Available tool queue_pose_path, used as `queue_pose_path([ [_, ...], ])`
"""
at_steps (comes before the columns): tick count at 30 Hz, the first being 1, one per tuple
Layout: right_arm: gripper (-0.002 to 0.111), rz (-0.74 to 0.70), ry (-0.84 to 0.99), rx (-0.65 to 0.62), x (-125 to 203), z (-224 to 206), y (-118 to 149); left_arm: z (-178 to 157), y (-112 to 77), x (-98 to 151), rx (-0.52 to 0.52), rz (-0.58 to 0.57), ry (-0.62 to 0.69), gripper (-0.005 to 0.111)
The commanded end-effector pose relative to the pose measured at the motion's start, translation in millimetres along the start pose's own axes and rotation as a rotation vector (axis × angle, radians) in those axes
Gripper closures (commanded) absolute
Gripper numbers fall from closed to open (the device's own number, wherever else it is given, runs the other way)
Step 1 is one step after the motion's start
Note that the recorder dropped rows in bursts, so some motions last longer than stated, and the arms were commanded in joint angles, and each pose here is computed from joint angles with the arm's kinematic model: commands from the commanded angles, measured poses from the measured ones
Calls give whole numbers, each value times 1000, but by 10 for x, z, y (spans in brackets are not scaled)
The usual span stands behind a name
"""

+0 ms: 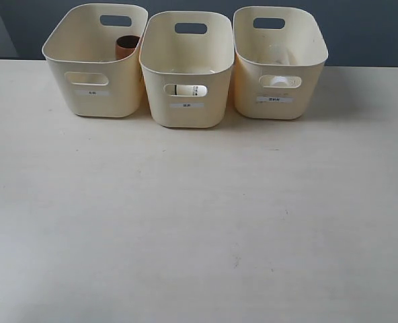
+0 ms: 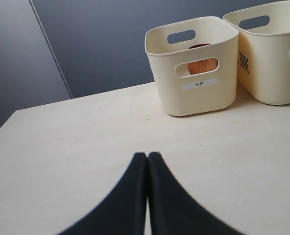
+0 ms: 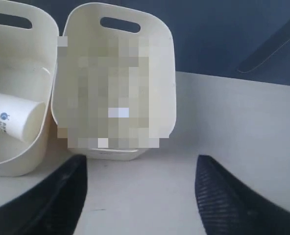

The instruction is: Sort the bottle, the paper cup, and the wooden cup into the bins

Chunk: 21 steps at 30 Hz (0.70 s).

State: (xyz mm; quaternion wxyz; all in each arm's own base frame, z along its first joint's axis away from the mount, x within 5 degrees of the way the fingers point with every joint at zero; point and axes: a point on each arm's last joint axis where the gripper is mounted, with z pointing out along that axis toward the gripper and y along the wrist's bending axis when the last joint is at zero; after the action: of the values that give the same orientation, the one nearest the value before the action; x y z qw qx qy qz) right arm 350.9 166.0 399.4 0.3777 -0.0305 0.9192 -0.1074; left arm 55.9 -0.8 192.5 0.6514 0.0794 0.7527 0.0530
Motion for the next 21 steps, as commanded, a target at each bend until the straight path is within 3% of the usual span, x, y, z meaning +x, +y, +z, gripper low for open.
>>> queue_pose_path([
  [1, 47, 16, -20, 1, 47, -230, -194, -3, -1, -3, 2, -1, -10, 107],
  [12, 47, 27, -47, 1, 405, -713, -625, -3, -1, -3, 2, -1, -10, 107],
  [21, 47, 47, -14, -41, 1011, -1008, -961, -3, -1, -3, 2, -1, -10, 107],
])
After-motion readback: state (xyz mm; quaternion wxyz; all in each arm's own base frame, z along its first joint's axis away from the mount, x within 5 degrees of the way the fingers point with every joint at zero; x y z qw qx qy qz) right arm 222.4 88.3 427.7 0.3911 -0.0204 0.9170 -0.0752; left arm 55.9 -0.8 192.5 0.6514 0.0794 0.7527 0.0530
